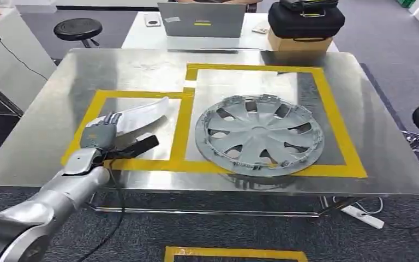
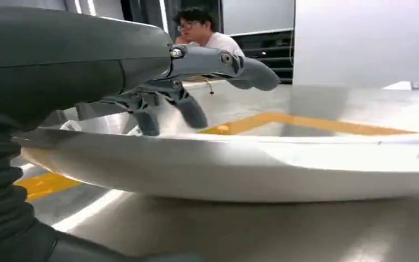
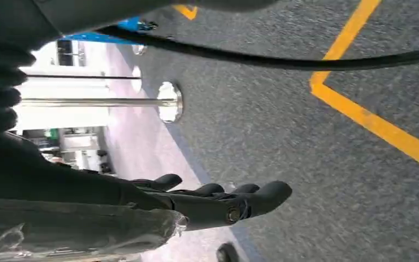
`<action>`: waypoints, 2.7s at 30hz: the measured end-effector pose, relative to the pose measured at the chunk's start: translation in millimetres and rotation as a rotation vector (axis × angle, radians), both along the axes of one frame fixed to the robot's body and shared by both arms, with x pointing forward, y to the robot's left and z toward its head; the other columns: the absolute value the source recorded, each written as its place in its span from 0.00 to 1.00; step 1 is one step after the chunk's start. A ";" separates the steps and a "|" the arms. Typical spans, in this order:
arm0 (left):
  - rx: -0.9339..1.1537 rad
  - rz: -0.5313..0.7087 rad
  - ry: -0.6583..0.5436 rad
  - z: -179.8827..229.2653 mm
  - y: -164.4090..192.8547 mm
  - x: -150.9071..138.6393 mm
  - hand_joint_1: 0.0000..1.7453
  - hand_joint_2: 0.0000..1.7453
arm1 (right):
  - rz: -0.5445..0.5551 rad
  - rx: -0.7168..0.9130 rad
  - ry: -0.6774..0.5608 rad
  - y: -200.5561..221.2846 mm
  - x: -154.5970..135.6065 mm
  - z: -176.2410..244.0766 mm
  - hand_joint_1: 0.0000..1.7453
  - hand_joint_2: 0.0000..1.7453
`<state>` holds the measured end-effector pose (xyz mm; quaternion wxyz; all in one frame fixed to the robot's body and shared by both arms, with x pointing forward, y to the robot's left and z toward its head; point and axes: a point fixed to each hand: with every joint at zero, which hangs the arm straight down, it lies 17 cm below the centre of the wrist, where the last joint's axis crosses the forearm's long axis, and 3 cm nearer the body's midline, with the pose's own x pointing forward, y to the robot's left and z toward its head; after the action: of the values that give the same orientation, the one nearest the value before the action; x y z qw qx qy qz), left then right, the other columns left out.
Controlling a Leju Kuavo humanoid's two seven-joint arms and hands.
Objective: Take the parts from the cabinet and place them on the table.
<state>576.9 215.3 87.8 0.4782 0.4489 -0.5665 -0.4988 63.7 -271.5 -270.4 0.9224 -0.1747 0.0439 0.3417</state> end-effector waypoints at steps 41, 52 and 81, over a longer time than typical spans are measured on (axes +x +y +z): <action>-1.711 -0.474 -0.400 262.5 -71.5 -116.4 0.00 0.00 | -0.035 -0.037 -0.011 -7.1 -12.6 -0.6 0.00 0.00; -1.582 -0.750 -0.444 285.9 -108.9 -194.9 0.00 0.00 | -0.044 -0.022 -0.009 -4.3 -15.6 -1.6 0.00 0.00; -1.829 -1.239 -0.167 296.3 -135.1 -295.3 0.00 0.00 | -0.045 -0.029 -0.038 -6.1 -12.2 -1.7 0.00 0.00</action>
<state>281.6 80.2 384.1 0.2571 -0.4027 -0.8784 -0.0132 51.5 -277.6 -272.1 0.9279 -0.1934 0.0350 0.3169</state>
